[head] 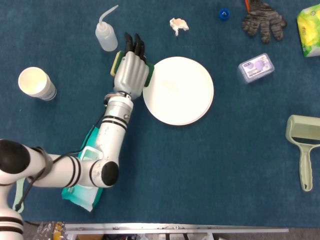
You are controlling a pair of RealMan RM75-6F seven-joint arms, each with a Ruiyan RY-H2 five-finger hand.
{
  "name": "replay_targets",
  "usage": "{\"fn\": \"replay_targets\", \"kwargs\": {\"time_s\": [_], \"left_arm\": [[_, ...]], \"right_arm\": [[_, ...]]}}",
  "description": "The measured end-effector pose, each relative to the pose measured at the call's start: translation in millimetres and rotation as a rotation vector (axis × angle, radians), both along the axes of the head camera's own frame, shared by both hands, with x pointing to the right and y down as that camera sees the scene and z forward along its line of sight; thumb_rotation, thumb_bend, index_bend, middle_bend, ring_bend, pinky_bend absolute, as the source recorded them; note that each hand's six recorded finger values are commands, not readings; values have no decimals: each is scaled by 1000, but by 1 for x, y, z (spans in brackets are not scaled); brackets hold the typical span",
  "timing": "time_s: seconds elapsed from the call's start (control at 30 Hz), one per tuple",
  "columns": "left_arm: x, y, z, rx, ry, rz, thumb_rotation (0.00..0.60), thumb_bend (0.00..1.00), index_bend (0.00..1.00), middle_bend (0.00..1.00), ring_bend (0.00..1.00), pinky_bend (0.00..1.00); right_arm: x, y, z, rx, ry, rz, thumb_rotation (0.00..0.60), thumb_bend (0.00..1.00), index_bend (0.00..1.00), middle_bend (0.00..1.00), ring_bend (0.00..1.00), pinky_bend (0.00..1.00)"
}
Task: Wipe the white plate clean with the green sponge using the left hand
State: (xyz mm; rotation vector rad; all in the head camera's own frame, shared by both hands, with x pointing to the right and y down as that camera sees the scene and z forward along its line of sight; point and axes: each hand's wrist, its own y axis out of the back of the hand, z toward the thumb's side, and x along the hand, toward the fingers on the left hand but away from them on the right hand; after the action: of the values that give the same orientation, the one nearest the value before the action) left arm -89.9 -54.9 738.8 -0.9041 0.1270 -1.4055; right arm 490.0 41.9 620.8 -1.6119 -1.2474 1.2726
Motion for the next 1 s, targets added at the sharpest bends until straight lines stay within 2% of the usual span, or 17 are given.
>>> {"fn": "replay_targets", "kwargs": {"time_s": [0.23, 0.43, 0.53, 0.67, 0.73, 1.0], "left_arm": [[-30, 2, -8, -1, 20, -39, 598, 299, 467, 86, 0, 18], [-54, 9, -1, -27, 4, -68, 597, 298, 435, 78, 0, 18], [-58, 11, 2, -37, 0, -80, 556, 296, 384, 57, 0, 18], [-62, 10, 3, -44, -5, -99, 523, 295, 188, 4, 0, 18], [-62, 10, 2, -46, 1, -108, 510, 295, 121, 0, 0, 18], [-68, 10, -4, -47, 32, -125, 495, 295, 95, 0, 0, 18]], "right_arm": [[-4, 0, 3, -11, -8, -14, 600, 388, 413, 394, 244, 450], [-8, -1, 5, -14, -13, -22, 600, 388, 412, 394, 244, 450], [-9, -1, 5, -13, -16, -26, 600, 388, 410, 394, 244, 450], [-9, -1, 4, -11, -15, -25, 600, 388, 408, 394, 244, 450], [-9, -1, 3, -8, -15, -24, 600, 388, 407, 394, 244, 450], [-9, -2, 4, -9, -18, -23, 600, 387, 405, 394, 244, 450]]}}
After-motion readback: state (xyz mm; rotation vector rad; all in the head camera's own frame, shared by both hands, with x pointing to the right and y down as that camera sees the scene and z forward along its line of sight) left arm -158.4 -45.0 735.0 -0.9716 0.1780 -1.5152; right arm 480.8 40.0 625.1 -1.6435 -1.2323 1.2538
